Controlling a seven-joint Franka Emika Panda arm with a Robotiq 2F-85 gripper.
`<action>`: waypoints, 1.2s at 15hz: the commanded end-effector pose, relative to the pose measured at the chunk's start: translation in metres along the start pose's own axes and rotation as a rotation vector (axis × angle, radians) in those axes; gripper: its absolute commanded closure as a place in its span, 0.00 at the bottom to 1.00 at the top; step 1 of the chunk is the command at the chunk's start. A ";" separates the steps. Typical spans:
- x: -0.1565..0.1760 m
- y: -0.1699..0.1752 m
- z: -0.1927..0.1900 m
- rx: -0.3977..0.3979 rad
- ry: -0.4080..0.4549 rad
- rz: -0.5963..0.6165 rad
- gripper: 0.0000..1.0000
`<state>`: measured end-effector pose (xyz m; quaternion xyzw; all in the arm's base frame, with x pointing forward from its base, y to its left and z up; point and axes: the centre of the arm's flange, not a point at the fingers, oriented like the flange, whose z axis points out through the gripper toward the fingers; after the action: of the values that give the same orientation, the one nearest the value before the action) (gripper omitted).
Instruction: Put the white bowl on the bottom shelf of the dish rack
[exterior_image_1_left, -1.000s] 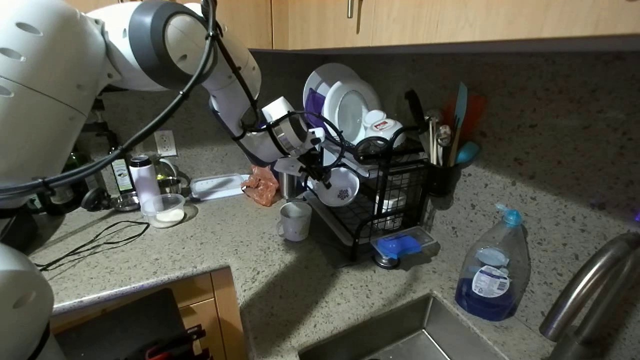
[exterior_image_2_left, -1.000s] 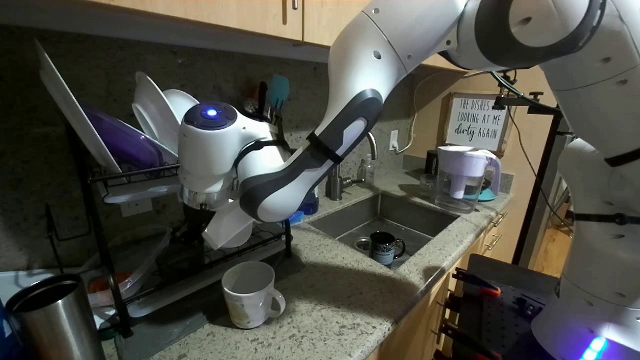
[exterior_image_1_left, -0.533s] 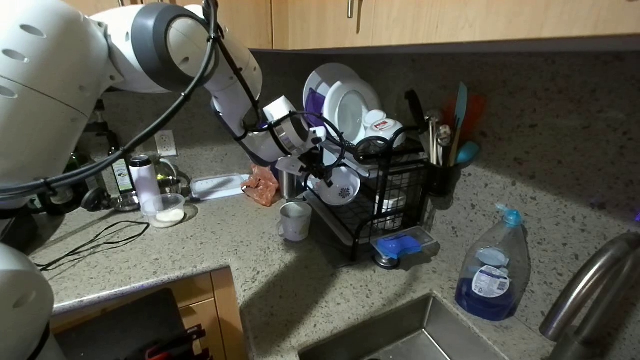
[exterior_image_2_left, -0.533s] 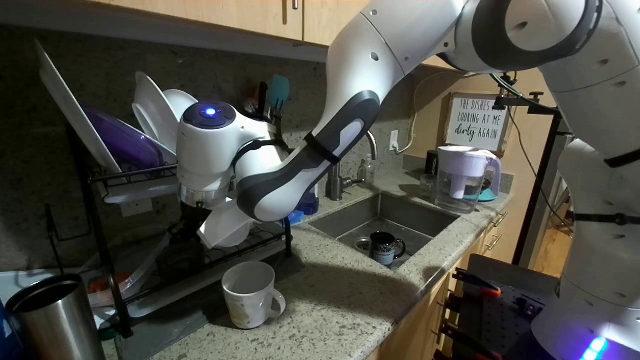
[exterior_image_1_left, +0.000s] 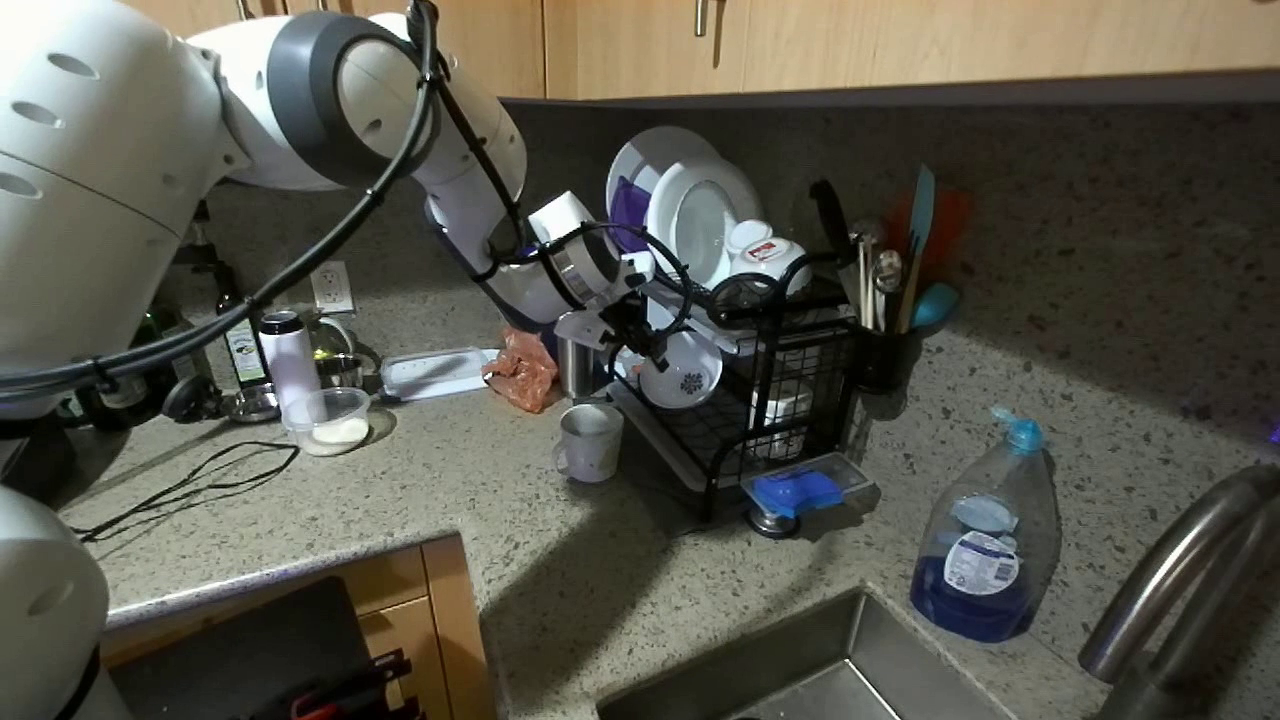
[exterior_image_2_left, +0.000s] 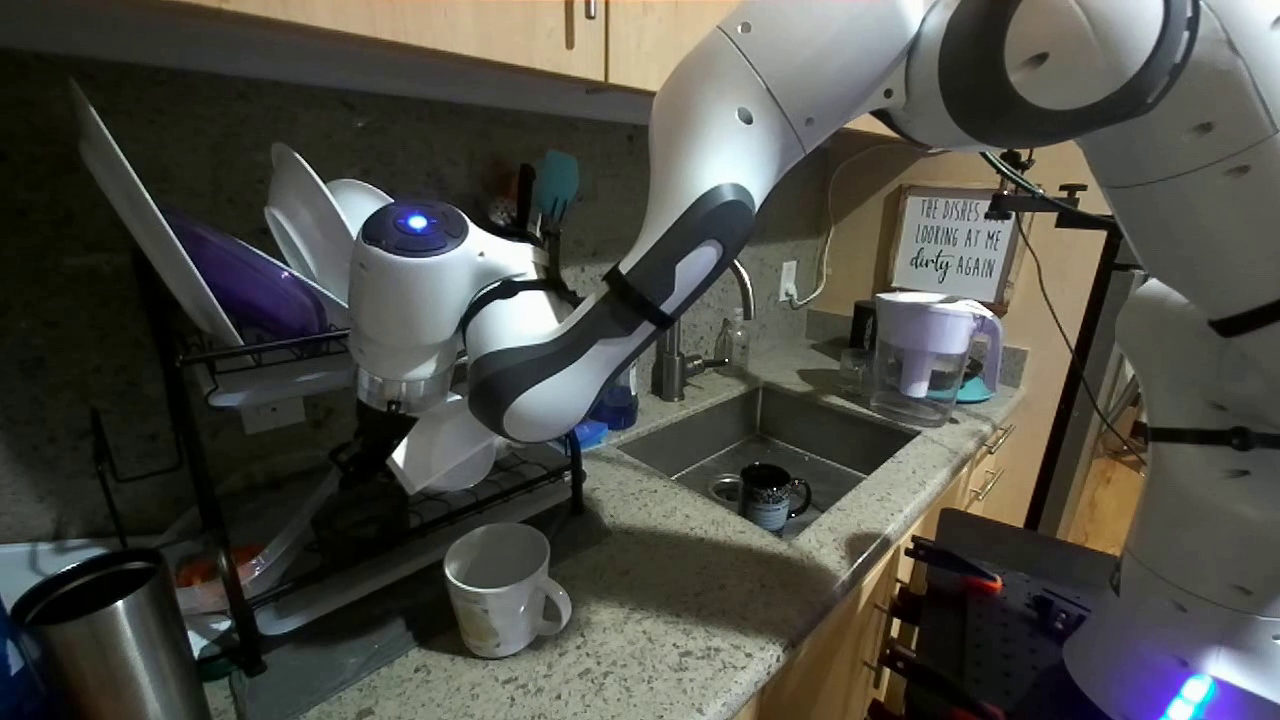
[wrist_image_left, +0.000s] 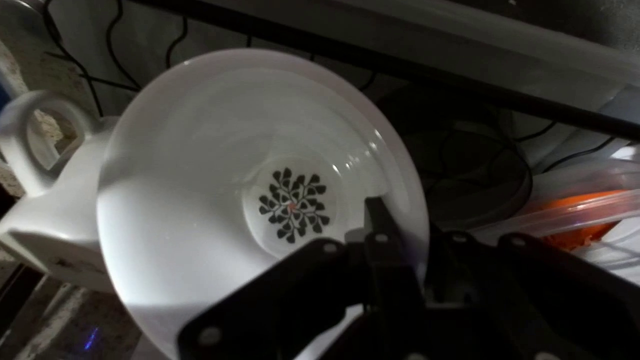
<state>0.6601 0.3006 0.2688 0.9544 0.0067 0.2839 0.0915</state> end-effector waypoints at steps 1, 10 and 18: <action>0.006 -0.003 0.015 -0.017 0.032 0.013 0.94; 0.002 0.006 0.027 -0.027 0.021 0.043 0.94; -0.012 0.009 0.016 -0.026 -0.001 0.043 0.94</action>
<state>0.6654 0.3027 0.2697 0.9524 -0.0032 0.2913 0.0898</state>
